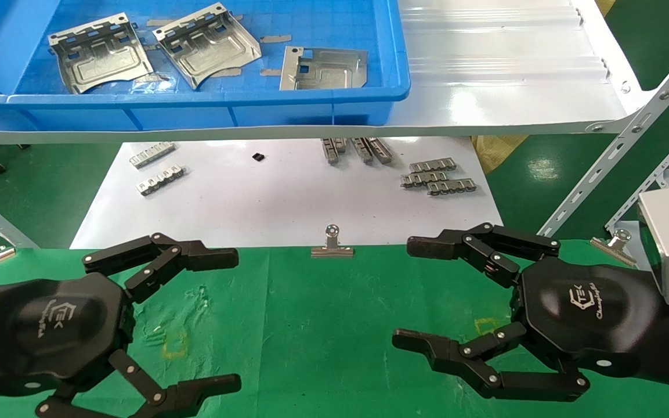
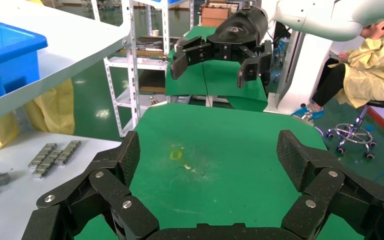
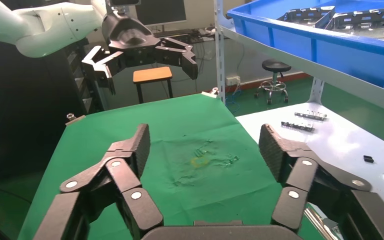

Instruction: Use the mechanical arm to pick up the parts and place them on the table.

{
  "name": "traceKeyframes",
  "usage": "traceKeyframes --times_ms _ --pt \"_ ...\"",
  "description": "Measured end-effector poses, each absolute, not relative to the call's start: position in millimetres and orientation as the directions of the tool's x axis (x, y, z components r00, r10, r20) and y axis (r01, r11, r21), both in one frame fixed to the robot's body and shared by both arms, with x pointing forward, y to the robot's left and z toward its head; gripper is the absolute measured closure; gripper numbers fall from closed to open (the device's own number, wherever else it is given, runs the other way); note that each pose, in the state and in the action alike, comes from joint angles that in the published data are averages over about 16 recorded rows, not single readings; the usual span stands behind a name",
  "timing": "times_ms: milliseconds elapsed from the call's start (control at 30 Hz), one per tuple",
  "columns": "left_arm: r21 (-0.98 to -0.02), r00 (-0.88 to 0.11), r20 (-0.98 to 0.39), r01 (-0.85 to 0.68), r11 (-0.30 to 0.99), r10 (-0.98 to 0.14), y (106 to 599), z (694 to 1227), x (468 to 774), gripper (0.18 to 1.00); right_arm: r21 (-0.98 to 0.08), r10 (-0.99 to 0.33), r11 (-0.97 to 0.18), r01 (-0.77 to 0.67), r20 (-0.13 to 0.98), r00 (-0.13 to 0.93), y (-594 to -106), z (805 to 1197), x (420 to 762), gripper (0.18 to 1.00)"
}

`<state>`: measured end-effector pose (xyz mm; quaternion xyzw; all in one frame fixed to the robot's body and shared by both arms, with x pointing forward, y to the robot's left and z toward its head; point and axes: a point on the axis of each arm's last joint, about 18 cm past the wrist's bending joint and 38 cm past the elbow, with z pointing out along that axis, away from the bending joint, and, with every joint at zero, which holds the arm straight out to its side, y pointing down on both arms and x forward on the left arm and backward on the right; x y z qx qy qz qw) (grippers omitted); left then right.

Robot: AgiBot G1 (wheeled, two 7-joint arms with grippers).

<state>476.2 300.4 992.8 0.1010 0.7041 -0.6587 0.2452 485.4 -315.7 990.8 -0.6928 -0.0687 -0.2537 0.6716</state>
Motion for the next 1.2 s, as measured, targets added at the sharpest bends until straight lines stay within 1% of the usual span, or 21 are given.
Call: traceKeyframes --times_ms 233,567,767,833,967,1033,1200 --pt "-0.878 -0.859 -0.478 0.465 0.112 -0.181 300 993 476 0.183 -0.896 -0.245 -0.089 0.436 0.444 0.862 -316 991 485 0.421" --pt "-0.878 -0.859 -0.479 0.466 0.112 -0.181 300 993 476 0.183 -0.896 -0.245 -0.089 0.436 0.444 0.862 -316 991 485 0.673" --pt "-0.865 -0.843 -0.501 0.487 0.116 -0.196 300 1001 479 0.183 -0.896 -0.245 -0.089 0.436 0.444 0.862 -316 991 485 0.804" --pt "-0.857 -0.831 -0.515 0.501 0.118 -0.210 300 1009 482 0.183 -0.896 -0.245 -0.089 0.436 0.444 0.862 -316 991 485 0.830" --pt "-0.836 -0.797 -0.548 0.535 0.126 -0.254 299 1033 494 0.183 -0.896 -0.245 -0.089 0.436 0.444 0.862 -316 991 485 0.896" --pt "-0.823 -0.774 -0.566 0.553 0.134 -0.285 298 1049 504 0.183 -0.896 -0.245 -0.089 0.436 0.444 0.862 -316 991 485 0.914" --pt "-0.795 -0.705 -0.597 0.586 0.160 -0.383 294 1102 539 0.183 -0.896 -0.245 -0.089 0.436 0.444 0.862 -316 991 485 0.959"
